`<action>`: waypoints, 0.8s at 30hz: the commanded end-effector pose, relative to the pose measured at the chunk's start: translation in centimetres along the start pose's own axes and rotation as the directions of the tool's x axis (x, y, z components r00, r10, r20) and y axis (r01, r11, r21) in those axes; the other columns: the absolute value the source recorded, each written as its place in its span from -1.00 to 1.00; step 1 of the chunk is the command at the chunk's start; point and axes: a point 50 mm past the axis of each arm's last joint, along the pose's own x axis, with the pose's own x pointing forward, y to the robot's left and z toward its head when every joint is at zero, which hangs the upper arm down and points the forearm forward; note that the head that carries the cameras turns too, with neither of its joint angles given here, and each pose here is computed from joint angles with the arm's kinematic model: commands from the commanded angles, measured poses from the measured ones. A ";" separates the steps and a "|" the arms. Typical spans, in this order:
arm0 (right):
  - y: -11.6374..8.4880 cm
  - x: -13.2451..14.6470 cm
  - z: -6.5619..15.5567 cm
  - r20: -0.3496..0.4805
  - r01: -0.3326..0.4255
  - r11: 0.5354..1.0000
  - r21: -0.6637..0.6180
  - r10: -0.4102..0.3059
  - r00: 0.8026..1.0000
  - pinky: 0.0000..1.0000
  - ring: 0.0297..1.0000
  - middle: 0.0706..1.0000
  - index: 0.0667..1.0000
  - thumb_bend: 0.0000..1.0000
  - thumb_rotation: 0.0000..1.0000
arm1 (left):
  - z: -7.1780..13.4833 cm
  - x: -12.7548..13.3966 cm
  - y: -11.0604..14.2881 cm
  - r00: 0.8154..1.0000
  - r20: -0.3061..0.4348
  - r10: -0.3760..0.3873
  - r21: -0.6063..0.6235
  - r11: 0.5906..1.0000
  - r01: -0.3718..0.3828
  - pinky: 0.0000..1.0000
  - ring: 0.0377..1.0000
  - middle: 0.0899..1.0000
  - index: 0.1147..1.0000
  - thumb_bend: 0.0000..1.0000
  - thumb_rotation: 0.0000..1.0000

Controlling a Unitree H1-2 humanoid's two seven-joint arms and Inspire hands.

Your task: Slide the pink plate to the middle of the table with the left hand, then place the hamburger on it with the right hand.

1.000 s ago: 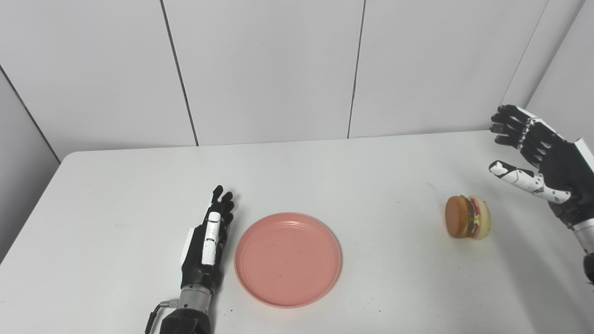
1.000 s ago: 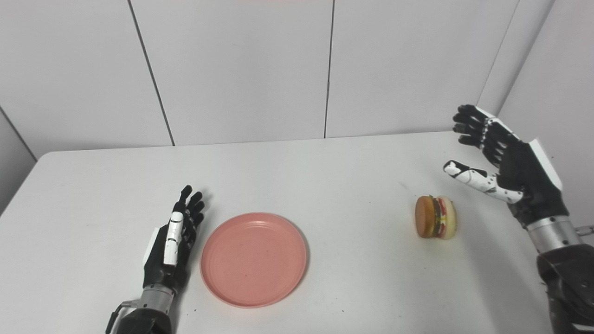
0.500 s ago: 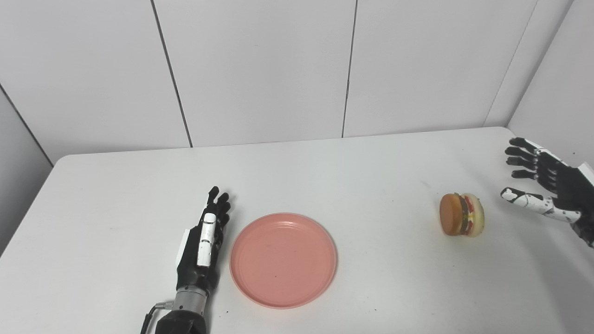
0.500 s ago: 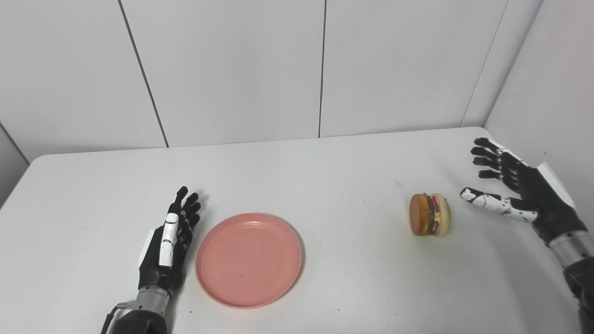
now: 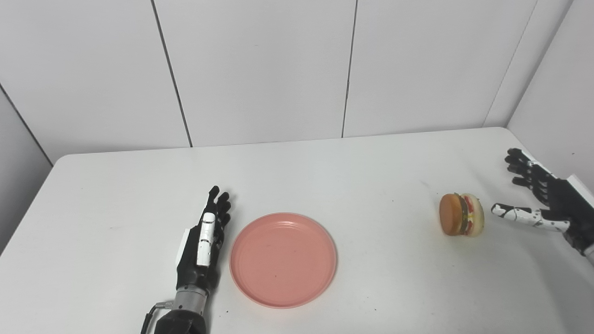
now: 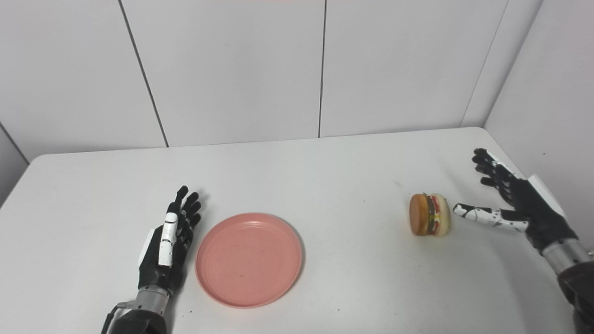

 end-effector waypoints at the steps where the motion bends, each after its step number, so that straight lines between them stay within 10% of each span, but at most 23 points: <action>1: -0.8 1.1 1.8 0.093 0.012 0.999 -0.030 -0.009 0.996 0.82 0.89 0.84 0.86 0.93 -0.23 | -3.3 -2.9 1.6 0.992 -0.118 0.035 0.010 0.999 -0.034 1.00 0.95 0.93 0.95 0.10 1.00; 24: 1.2 3.3 1.5 0.100 -0.122 0.988 -0.092 0.131 0.986 0.82 0.90 0.88 0.87 1.00 -0.15 | -2.9 -3.1 1.9 0.992 -0.121 0.042 -0.006 0.999 -0.043 1.00 0.95 0.93 0.94 0.09 1.00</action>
